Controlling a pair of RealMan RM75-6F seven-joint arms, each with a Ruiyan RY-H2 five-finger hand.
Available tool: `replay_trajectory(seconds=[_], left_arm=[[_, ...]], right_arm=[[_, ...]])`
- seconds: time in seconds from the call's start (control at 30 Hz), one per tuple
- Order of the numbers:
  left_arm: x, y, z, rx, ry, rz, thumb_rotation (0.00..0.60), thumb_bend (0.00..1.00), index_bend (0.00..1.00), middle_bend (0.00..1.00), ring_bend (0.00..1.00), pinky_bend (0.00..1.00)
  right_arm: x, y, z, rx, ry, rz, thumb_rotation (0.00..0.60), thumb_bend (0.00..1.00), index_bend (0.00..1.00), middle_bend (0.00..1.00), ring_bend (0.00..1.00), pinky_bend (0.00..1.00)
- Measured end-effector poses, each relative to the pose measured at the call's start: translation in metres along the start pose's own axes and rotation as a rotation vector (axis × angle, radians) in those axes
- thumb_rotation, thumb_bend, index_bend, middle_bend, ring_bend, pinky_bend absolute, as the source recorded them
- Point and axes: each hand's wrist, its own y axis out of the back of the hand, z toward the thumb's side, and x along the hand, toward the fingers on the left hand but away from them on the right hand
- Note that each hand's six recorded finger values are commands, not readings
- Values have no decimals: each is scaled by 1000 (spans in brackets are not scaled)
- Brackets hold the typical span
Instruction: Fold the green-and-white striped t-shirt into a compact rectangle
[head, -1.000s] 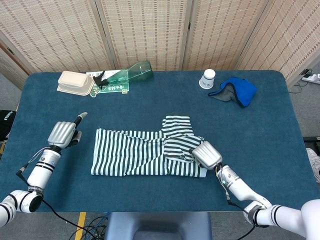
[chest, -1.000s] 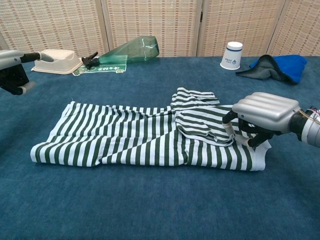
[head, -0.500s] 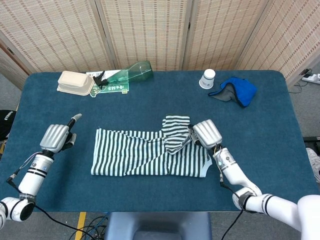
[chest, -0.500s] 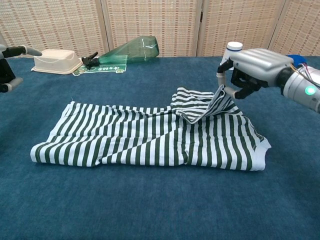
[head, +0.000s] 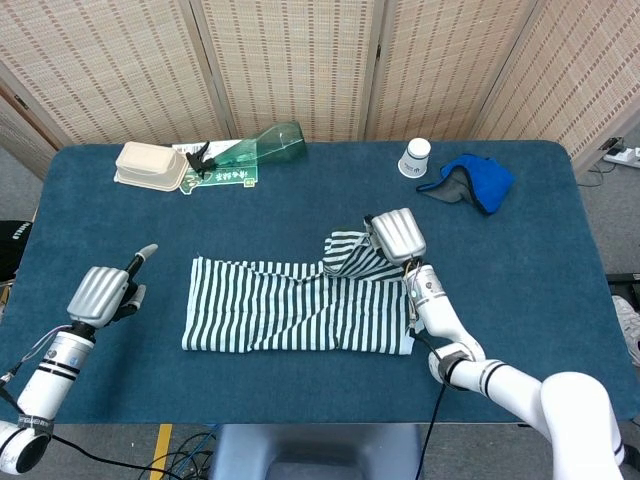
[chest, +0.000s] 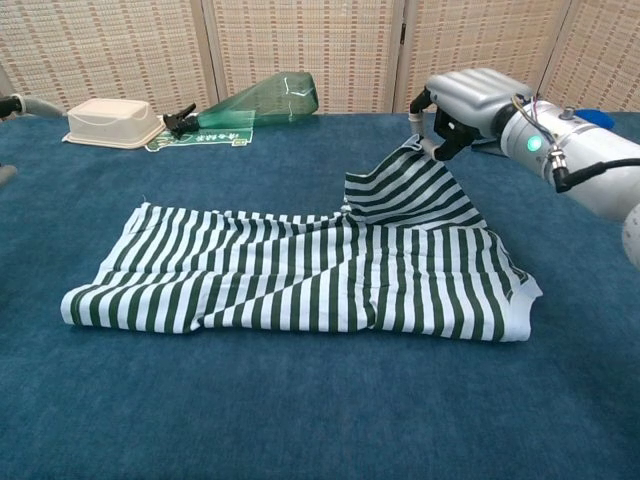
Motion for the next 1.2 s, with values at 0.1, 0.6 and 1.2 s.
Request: replay_trajectory(seconds=[0.1, 0.6, 1.2], left_arm=[[-5, -2, -1, 1, 0, -9, 600, 670, 96, 943, 899, 979], [-19, -6, -11, -4, 19, -21, 600, 660, 96, 943, 897, 978], [-25, -14, -14, -22, 29, -51, 600, 660, 96, 943, 897, 978]], right_arm=[[-10, -2, -1, 24, -20, 4, 600, 549, 588, 958, 991, 1000], [-41, -16, 4, 61, -91, 88, 600, 438, 248, 955, 991, 1000], [-51, -31, 35, 127, -37, 197, 600, 271, 287, 955, 991, 1000]])
